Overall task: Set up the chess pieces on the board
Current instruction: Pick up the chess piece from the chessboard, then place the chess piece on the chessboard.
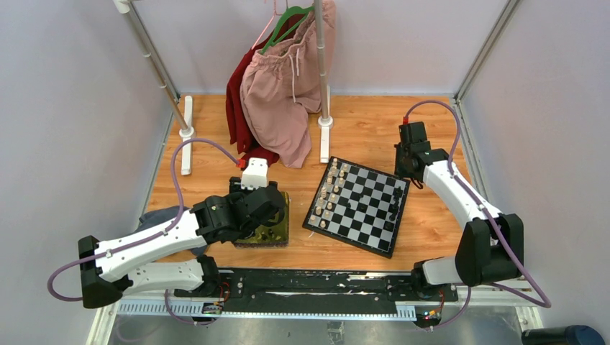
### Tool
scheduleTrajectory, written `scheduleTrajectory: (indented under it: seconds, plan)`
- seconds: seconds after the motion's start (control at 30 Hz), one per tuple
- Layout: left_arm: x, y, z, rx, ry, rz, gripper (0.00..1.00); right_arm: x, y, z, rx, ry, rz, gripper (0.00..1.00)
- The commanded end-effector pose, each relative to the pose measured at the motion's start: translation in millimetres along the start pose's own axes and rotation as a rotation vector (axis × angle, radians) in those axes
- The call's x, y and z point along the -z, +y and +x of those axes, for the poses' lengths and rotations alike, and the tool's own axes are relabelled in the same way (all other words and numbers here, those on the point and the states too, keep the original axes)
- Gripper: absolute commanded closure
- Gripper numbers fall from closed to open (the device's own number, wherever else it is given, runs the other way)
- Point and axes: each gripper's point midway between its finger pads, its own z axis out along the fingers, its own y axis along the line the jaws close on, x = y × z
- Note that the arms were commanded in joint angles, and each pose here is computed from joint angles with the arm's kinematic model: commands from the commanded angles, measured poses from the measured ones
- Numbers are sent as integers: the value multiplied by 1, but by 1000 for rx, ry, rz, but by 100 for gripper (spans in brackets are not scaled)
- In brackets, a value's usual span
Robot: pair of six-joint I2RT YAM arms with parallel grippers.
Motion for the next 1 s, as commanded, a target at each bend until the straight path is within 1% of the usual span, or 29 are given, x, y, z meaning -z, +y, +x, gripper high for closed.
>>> scheduleTrajectory:
  seconds: [0.0, 0.37, 0.97]
  plan:
    - [-2, 2, 4, -28, 4, -15, 29, -9, -11, 10, -27, 34, 21, 100]
    - [-4, -1, 5, -46, 15, -18, 29, -28, -23, 25, -75, 69, 29, 100]
    - [-10, -7, 8, -66, 33, -28, 29, -53, -25, 29, -95, 106, 10, 100]
